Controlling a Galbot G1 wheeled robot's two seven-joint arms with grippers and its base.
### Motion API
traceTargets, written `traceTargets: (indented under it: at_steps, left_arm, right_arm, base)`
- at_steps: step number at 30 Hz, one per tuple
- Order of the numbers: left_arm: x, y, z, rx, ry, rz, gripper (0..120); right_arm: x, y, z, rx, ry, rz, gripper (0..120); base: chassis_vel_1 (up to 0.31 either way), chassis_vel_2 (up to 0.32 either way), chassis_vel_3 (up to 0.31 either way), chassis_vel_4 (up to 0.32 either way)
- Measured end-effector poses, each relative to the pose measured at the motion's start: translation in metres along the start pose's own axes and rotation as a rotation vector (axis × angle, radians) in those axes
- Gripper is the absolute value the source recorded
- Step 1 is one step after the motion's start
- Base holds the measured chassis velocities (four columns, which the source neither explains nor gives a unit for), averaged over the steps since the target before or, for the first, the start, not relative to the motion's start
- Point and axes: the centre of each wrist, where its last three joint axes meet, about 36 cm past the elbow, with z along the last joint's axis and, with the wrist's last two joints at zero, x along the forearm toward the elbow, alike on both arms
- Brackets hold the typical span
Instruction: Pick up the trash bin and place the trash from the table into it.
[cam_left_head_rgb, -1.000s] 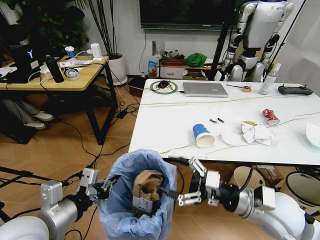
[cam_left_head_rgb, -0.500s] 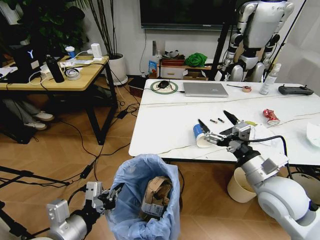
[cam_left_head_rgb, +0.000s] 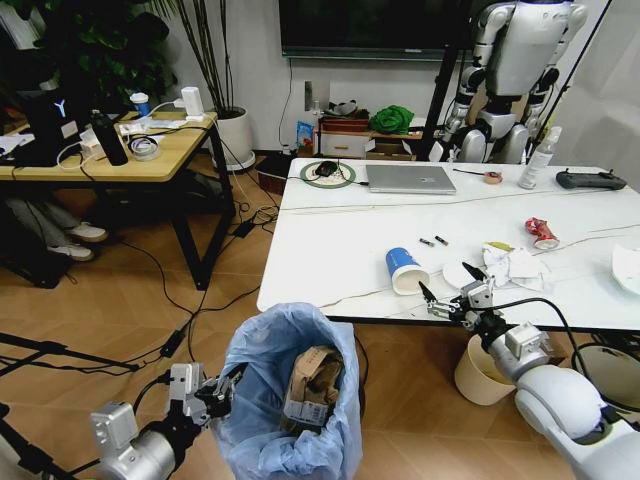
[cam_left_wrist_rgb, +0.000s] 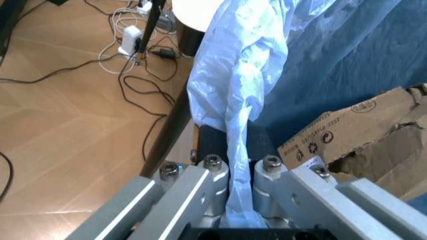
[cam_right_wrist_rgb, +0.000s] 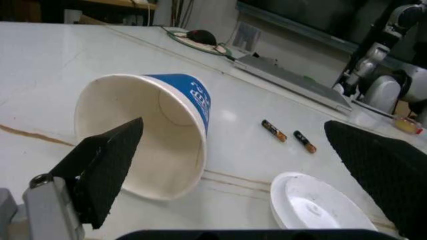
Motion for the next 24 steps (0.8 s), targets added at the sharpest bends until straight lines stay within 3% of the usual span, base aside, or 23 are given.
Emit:
traceTargets:
  at_steps: [5, 10, 24]
  left_arm:
    - [0.000, 0.000, 0.001, 0.004, -0.001, -0.002, 0]
    - [-0.001, 0.000, 0.003, 0.007, -0.001, -0.006, 0]
    - [-0.003, 0.000, 0.008, 0.004, 0.010, -0.004, 0]
  right_arm:
    - [-0.018, -0.004, 0.004, -0.035, -0.012, -0.018, 93]
    - [-0.033, -0.009, 0.003, -0.068, -0.035, -0.032, 77]
    - [-0.027, -0.003, 0.014, -0.092, -0.029, -0.100, 24]
  base:
    - [0.000, 0.000, 0.000, 0.000]
    - [0.000, 0.000, 0.000, 0.000]
    - [0.000, 0.000, 0.000, 0.000]
